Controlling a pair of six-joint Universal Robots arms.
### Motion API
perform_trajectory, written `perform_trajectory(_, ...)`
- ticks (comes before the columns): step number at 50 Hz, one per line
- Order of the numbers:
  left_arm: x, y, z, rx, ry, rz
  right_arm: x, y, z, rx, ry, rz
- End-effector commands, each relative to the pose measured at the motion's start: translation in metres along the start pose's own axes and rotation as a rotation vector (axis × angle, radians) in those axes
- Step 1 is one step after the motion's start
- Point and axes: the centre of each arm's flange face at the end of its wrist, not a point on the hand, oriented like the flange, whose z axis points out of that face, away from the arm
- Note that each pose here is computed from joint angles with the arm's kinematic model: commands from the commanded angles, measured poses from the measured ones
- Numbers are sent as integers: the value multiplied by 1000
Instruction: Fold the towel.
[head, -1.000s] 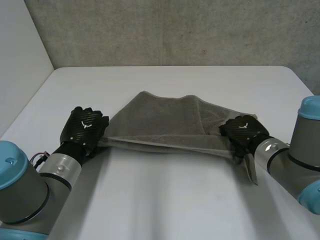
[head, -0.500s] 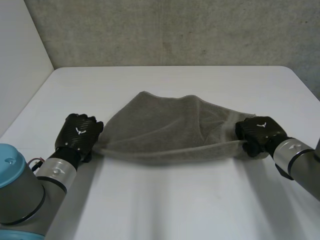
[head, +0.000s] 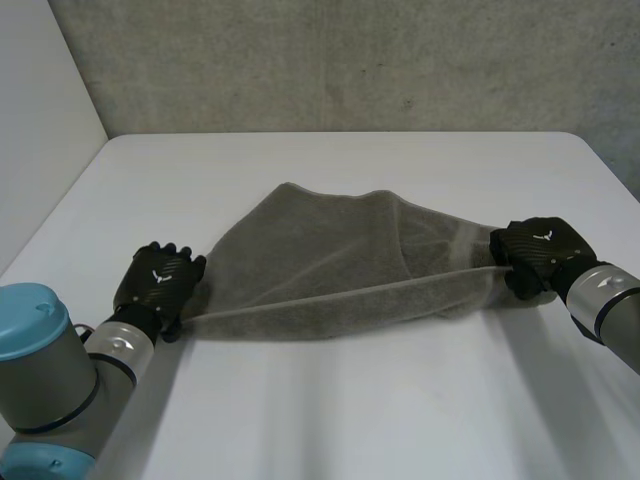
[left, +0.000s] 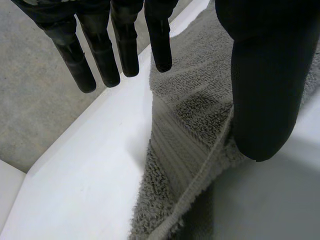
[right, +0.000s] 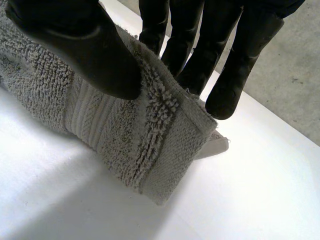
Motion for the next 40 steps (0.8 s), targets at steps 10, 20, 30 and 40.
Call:
perform_trajectory(10, 10, 3, -6, -24, 153, -30, 1, -2, -1, 7, 4, 0)
perform_trajectory(20, -49, -47, -18, 102, -18, -13, 20, -59, -30, 126, 66, -45)
perform_trajectory(30, -105, -169, -92, 436, -184, -44, 57, -164, -112, 301, 161, -160)
perform_trajectory(40, -77, -131, -50, 205, -14, -115, 58, -132, -95, -11, 13, -285)
